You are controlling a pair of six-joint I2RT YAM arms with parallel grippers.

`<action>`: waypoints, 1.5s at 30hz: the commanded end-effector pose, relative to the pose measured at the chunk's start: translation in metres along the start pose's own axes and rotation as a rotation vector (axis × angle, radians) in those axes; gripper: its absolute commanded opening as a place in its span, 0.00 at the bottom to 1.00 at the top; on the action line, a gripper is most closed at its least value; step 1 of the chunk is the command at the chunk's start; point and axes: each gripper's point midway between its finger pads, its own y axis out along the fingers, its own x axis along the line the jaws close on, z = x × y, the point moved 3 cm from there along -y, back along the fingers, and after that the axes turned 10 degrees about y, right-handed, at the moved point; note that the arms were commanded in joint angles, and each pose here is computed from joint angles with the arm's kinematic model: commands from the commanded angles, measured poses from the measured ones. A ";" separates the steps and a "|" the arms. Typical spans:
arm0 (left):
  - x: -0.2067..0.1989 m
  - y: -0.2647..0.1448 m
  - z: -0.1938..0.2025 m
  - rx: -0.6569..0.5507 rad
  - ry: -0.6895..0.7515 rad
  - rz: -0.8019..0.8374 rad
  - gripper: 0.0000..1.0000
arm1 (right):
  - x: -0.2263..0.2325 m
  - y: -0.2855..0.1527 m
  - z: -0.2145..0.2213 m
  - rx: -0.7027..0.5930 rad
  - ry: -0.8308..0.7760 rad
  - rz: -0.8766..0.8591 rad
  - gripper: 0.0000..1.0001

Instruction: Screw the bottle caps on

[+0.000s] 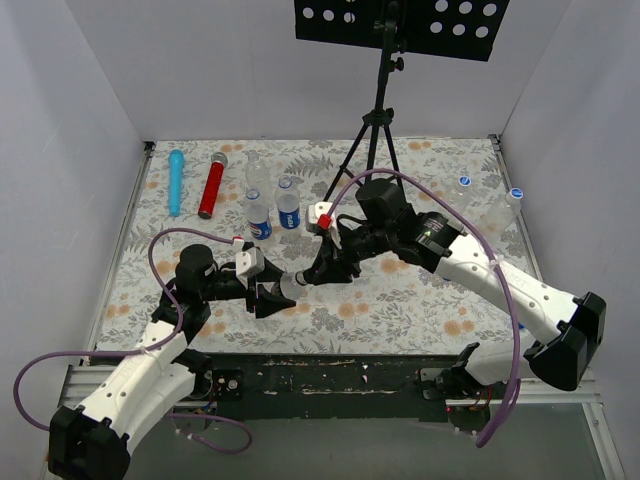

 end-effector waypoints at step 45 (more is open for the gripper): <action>-0.021 0.015 -0.028 0.103 -0.140 0.267 0.26 | 0.010 0.008 0.004 0.211 -0.196 -0.138 0.07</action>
